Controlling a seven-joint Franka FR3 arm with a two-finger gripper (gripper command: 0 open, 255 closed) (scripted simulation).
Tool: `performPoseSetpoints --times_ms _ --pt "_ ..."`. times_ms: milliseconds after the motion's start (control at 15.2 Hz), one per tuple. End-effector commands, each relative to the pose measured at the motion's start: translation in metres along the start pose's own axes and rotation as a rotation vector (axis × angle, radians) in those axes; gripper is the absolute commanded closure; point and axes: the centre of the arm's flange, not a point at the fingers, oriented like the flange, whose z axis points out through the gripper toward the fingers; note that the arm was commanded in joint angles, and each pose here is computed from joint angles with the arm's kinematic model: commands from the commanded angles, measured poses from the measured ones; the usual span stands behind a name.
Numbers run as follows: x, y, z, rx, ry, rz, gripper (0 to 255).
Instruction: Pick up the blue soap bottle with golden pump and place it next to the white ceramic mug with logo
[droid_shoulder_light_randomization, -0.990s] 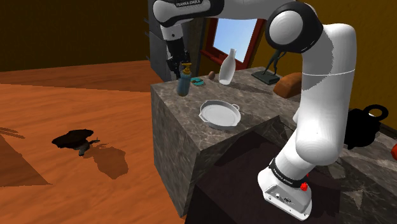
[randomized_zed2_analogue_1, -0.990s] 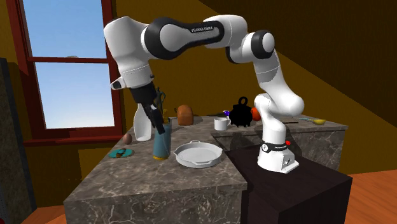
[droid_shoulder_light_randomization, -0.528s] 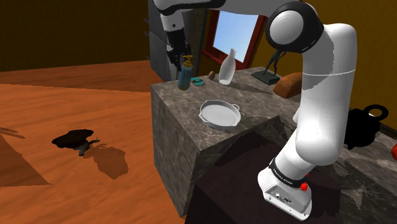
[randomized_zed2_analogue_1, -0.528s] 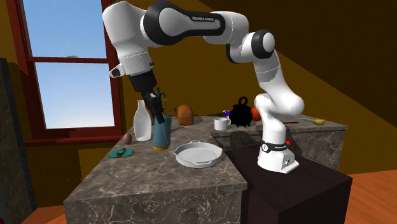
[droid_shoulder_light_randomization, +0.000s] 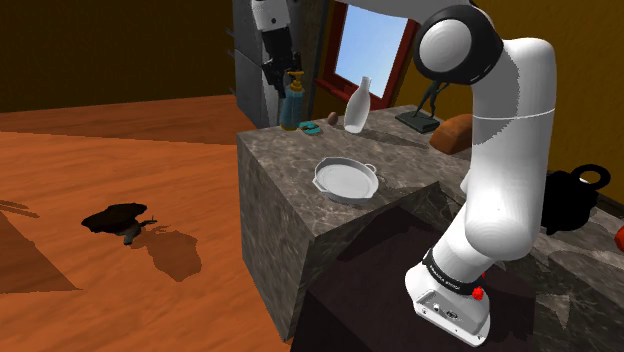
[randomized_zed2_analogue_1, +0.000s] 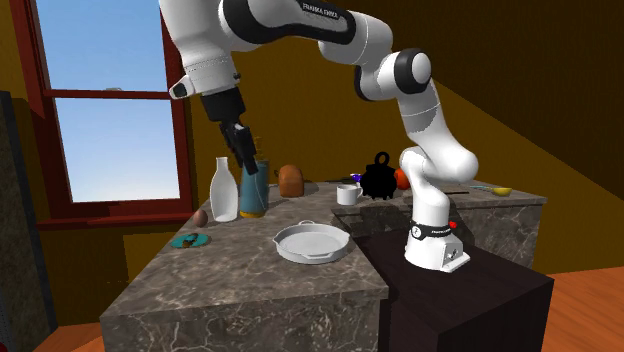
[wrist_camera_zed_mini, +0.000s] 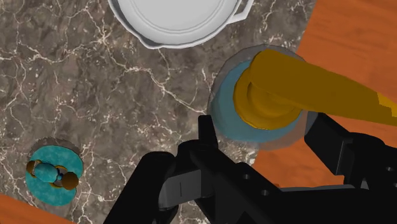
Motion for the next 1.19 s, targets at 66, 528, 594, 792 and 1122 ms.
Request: performPoseSetpoints --times_ms 66,528,594,792,1122 --pt "-0.005 0.003 -0.015 0.000 0.000 0.000 255" --pt "-0.018 0.007 -0.050 0.000 0.000 0.000 255" --pt "-0.019 0.007 -0.055 0.000 0.000 0.000 255" --pt "-0.025 0.009 -0.070 0.000 0.000 0.000 255" --pt "-0.060 0.026 -0.062 0.000 0.000 0.000 255"
